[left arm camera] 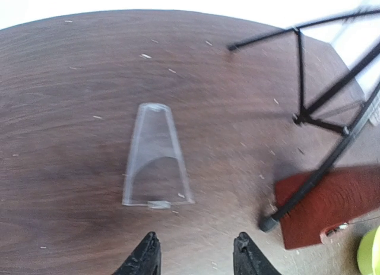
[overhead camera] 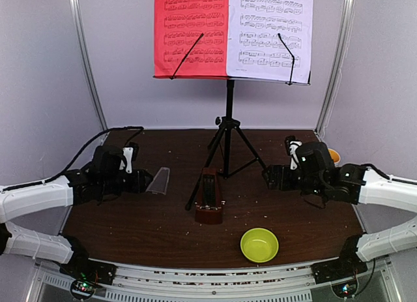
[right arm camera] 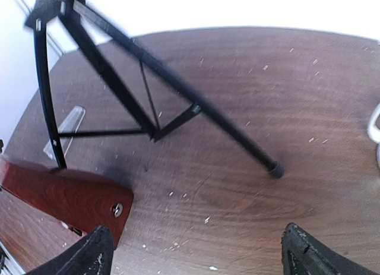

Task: Set up the instrument practice props

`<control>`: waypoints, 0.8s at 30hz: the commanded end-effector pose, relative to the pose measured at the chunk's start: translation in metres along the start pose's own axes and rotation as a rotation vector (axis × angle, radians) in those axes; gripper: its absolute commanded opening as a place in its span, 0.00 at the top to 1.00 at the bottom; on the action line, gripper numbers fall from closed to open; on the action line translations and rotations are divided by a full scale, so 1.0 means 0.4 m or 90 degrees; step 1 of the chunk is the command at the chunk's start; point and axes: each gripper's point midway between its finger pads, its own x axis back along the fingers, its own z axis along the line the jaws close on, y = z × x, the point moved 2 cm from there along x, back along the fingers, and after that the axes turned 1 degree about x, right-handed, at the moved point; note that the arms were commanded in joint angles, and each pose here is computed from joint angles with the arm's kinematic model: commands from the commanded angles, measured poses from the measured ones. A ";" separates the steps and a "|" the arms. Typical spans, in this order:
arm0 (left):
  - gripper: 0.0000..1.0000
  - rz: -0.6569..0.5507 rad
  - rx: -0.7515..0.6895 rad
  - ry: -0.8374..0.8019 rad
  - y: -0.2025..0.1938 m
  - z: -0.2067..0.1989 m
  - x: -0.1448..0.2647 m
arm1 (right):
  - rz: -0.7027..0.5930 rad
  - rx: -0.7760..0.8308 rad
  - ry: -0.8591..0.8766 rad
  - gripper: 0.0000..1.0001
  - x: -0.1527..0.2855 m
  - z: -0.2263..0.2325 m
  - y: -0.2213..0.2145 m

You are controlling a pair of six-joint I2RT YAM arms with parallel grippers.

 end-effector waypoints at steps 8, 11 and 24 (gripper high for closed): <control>0.53 -0.084 -0.052 0.054 0.207 0.060 0.112 | -0.091 -0.010 0.049 0.00 0.131 -0.052 0.179; 0.46 -0.081 -0.081 0.040 0.246 0.035 0.132 | -0.119 -0.018 0.079 0.00 0.168 -0.044 0.212; 0.02 -0.071 -0.084 -0.048 0.285 -0.048 0.222 | -0.138 -0.027 0.214 0.00 0.251 0.014 0.212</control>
